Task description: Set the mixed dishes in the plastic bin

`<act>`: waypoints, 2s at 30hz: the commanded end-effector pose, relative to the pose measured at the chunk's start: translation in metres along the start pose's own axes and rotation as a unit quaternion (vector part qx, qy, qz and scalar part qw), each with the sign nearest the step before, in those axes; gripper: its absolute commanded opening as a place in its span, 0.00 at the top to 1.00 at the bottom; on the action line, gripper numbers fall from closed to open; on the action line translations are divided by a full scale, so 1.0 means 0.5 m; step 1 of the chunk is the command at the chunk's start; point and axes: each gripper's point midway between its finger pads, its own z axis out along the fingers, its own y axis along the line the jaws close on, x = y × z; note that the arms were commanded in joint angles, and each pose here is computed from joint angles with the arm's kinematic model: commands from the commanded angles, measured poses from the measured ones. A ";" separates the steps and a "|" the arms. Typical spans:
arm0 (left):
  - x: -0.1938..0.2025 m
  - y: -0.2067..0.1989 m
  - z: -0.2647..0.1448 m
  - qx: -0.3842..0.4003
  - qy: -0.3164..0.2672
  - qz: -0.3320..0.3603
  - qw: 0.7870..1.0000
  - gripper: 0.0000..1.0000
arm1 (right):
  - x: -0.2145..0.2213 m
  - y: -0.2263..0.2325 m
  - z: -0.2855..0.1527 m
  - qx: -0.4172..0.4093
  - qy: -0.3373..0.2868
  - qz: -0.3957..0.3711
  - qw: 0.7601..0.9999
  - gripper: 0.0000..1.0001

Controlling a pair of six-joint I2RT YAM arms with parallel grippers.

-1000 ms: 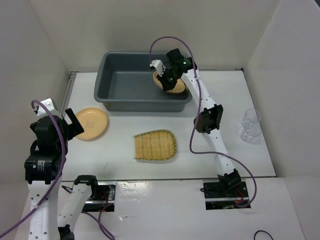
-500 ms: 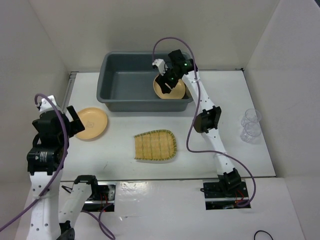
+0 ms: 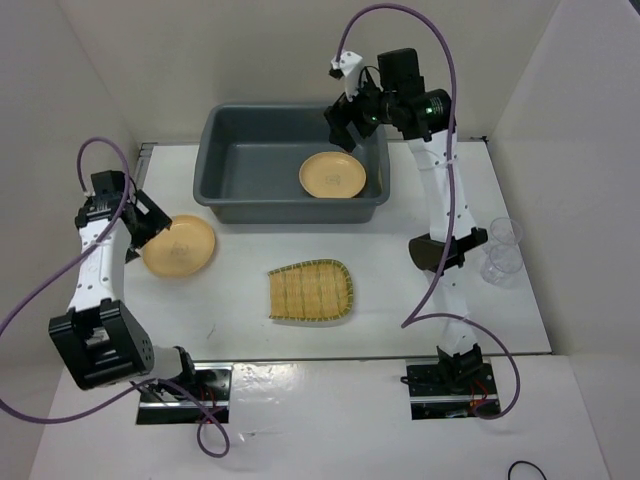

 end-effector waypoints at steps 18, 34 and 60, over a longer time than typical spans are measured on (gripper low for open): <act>0.177 0.096 0.236 -0.093 0.191 -0.198 0.957 0.00 | -0.012 0.029 0.029 0.025 0.012 -0.019 0.999 0.02; 0.021 0.057 0.222 -0.090 0.100 -0.269 0.954 1.00 | -0.004 0.015 0.039 0.030 0.011 -0.017 0.999 0.02; -0.152 -0.771 -0.028 0.372 0.029 -0.020 0.928 1.00 | -0.132 -0.107 -0.167 0.227 -0.086 0.031 0.970 0.02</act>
